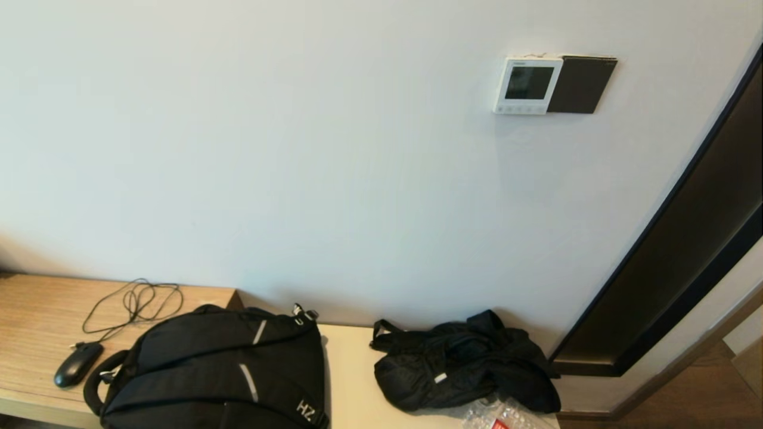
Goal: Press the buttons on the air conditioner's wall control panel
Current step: Turn on the central air conditioner
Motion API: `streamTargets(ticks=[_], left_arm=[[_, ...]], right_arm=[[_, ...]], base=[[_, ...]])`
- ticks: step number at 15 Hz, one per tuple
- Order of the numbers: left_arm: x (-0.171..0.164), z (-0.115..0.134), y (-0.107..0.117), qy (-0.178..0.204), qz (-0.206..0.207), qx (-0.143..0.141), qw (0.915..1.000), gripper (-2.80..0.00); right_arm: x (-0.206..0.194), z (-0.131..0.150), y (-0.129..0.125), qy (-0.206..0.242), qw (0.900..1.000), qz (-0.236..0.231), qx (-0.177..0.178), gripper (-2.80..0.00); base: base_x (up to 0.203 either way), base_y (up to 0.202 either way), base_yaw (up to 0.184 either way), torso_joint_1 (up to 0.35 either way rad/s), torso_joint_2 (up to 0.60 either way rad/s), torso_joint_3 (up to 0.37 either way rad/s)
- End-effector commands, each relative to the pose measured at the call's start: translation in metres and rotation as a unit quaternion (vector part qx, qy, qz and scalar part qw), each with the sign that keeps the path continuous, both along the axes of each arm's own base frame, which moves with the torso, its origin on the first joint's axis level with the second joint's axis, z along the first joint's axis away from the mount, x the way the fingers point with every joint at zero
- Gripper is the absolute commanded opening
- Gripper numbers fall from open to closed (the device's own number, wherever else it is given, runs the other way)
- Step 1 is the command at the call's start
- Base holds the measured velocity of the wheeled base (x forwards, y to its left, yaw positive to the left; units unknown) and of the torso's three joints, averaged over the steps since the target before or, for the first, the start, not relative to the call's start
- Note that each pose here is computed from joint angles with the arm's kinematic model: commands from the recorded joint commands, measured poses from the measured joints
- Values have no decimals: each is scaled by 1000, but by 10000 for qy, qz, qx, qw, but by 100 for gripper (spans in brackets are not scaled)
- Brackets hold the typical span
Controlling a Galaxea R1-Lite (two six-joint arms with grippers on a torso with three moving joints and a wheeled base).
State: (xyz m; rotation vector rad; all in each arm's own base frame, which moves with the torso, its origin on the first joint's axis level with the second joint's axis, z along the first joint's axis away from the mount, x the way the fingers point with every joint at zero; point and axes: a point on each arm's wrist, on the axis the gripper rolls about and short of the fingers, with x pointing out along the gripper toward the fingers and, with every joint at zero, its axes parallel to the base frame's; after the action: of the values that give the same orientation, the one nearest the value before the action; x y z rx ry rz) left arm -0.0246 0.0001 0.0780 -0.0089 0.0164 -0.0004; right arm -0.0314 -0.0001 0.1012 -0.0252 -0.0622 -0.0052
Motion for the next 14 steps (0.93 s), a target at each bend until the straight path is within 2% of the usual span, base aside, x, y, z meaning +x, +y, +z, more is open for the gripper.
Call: streamTargets(ticks=[1, 6, 10, 14], left_arm=[[0, 0, 0, 2, 2, -1, 10000, -280], [0, 0, 0, -2, 2, -1, 10000, -280], [0, 0, 0, -4, 2, -1, 10000, -280], [0, 0, 0, -4, 2, 2, 10000, -280]], right_arm=[[-1, 21, 0, -83, 10000, -1, -4, -280], [26, 87, 0, 278, 9996, -8, -43, -280], [93, 138, -1, 445, 9989, -103, -40, -280], [168, 169, 0, 579, 9982, -147, -35, -280]], base=[[0, 0, 0, 0, 0, 0], [0, 0, 0, 0, 0, 0], [0, 0, 0, 0, 0, 0], [0, 0, 0, 0, 0, 0]])
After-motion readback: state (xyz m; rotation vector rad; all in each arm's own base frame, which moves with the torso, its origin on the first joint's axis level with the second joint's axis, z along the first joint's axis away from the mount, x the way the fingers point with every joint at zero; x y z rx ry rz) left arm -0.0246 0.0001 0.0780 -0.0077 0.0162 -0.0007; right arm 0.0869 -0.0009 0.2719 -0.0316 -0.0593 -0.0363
